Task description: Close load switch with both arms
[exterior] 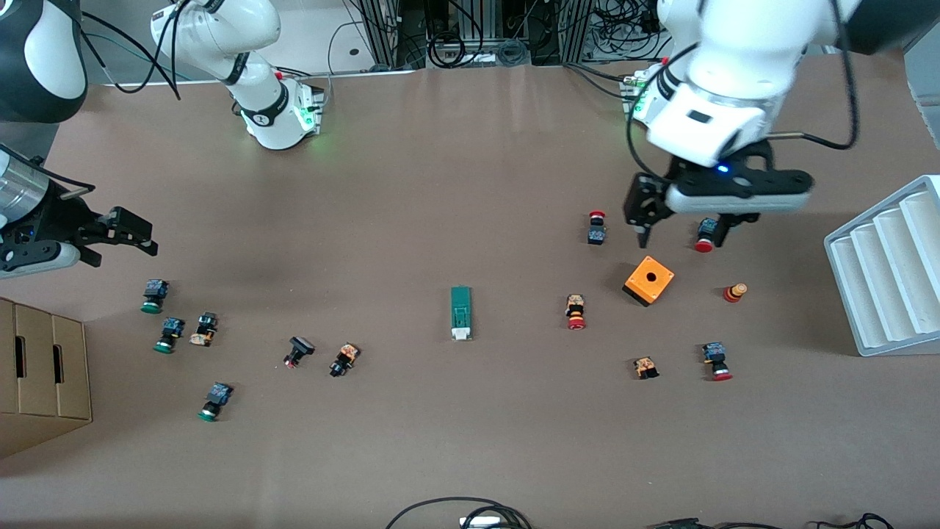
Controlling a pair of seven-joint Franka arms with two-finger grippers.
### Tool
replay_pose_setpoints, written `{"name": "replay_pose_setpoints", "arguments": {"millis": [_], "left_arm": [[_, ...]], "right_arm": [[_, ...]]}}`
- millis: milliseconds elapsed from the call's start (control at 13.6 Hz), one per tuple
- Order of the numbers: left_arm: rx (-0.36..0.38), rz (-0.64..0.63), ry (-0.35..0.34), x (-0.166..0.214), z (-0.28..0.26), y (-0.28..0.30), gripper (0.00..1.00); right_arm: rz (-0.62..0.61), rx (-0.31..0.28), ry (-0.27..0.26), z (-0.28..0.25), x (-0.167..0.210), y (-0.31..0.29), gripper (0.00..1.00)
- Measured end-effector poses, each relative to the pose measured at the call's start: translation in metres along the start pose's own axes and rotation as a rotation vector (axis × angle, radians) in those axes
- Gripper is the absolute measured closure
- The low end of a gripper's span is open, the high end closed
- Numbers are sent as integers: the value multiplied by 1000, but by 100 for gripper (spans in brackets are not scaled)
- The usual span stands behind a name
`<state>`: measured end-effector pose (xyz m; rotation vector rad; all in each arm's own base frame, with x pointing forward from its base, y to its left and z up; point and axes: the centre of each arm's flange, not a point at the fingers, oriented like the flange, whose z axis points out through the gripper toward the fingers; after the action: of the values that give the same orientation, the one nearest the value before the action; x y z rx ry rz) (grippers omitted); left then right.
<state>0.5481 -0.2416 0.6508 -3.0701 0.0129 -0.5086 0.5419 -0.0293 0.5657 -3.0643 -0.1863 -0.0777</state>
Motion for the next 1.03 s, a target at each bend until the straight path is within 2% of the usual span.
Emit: {"name": "replay_pose_setpoints", "arguments": {"millis": [295,516,663,810,1031], "left_arm": [[6,-20,-45,8,8,-50,0],[14,-45,-110,11,3,-119,0],[-9,-121,-170,7,-2,-168,0],[-16,-145,-227,-4,-12,-207,0],[-18,-119,-247,-15,-27,-242,0]], "right_arm": [[0,0,0,0,0,0,0],[-1,0,0,0,0,0,0],[-1,0,0,0,0,0,0],[-1,0,-1,0,0,0,0],[-1,0,-1,0,0,0,0]]}}
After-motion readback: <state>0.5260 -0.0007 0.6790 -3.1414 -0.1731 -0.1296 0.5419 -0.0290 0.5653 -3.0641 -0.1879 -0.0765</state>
